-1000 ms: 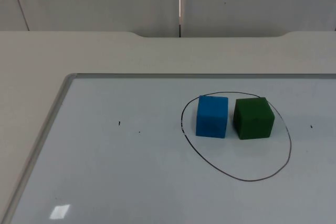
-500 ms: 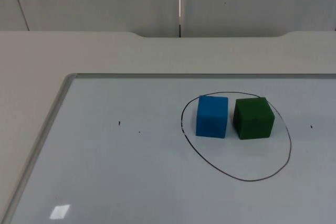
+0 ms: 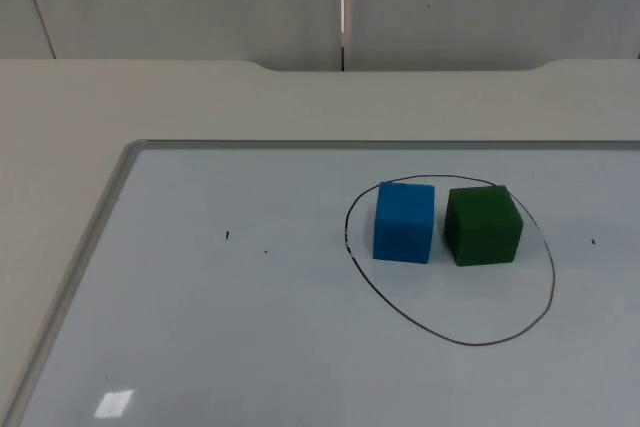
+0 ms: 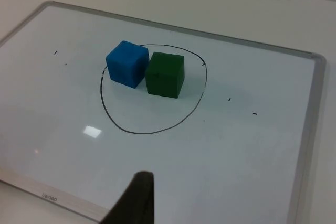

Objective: Push the two cubes into the marked area.

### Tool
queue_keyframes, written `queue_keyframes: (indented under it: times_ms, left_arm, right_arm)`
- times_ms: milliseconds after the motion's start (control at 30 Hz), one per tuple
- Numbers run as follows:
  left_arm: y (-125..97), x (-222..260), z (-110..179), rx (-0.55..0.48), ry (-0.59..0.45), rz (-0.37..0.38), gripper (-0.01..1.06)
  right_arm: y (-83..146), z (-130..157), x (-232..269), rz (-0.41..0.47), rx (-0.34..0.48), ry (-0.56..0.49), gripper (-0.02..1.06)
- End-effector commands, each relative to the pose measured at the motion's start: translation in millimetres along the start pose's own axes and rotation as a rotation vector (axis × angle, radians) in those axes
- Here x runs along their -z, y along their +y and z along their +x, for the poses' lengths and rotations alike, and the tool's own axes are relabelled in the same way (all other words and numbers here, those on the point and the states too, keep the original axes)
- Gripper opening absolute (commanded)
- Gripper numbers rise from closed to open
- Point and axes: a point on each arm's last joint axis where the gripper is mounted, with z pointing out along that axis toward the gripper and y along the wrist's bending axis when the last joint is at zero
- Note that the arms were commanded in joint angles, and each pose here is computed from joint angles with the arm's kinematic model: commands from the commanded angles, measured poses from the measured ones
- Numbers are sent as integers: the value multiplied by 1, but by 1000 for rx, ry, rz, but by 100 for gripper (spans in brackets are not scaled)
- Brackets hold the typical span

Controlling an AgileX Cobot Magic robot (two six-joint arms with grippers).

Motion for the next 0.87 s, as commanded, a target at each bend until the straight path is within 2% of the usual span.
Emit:
queue_keyframes:
  times_ms: [0,333,833]
  left_arm:
    - [0,-1,1,-2,-7,-6,105]
    - [0,-1,1,-2,-7,-6,105]
    - [0,-1,1,-2,-7,-6,105]
  right_arm:
    - [0,0,0,0,-3,-5,105]
    - [0,0,0,14,-10,-6,105]
    - [2,0,-1,199,-105,-8,105]
